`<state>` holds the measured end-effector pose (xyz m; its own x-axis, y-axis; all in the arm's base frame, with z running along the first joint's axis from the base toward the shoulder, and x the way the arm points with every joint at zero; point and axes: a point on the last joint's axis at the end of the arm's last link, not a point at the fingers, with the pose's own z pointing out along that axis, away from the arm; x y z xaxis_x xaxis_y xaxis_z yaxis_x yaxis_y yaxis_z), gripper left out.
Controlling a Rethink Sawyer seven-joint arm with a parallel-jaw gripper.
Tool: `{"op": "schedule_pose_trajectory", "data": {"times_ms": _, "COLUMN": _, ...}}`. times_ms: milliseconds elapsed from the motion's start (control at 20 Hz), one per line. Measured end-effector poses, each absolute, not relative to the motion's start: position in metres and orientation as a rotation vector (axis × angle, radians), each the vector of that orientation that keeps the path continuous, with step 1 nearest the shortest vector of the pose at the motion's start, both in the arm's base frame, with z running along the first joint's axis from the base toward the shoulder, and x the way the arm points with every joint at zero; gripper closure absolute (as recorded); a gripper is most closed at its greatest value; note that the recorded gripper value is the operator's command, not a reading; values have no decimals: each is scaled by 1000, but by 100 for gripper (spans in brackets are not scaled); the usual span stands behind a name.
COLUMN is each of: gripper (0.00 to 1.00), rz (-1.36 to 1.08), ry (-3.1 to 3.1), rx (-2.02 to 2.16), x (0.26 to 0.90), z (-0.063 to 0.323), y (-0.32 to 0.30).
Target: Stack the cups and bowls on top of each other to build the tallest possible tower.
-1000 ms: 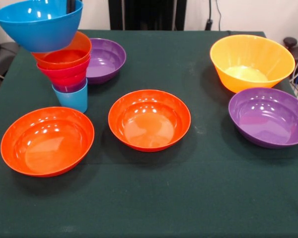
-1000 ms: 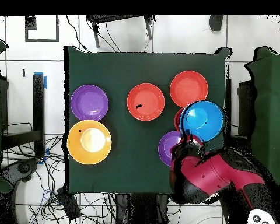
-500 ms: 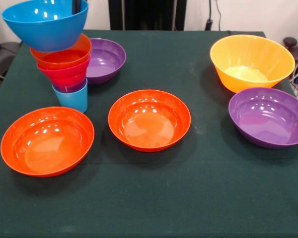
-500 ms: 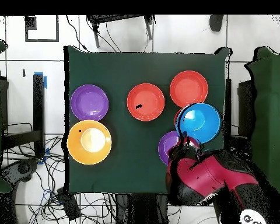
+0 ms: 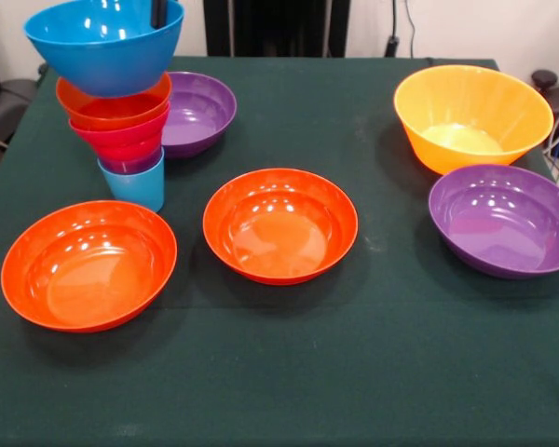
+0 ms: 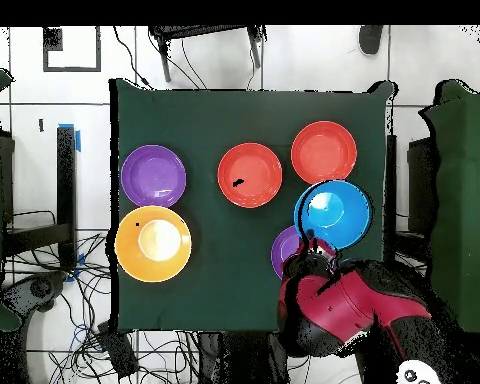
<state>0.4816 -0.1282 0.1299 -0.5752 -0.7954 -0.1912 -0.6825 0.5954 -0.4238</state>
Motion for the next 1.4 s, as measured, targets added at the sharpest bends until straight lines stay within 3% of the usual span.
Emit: {"op": "schedule_pose_trajectory", "data": {"times_ms": 1400, "gripper": 100, "rz": -408, "ry": 2469, "rx": -1171, "x": 474, "z": 126, "y": -131}}
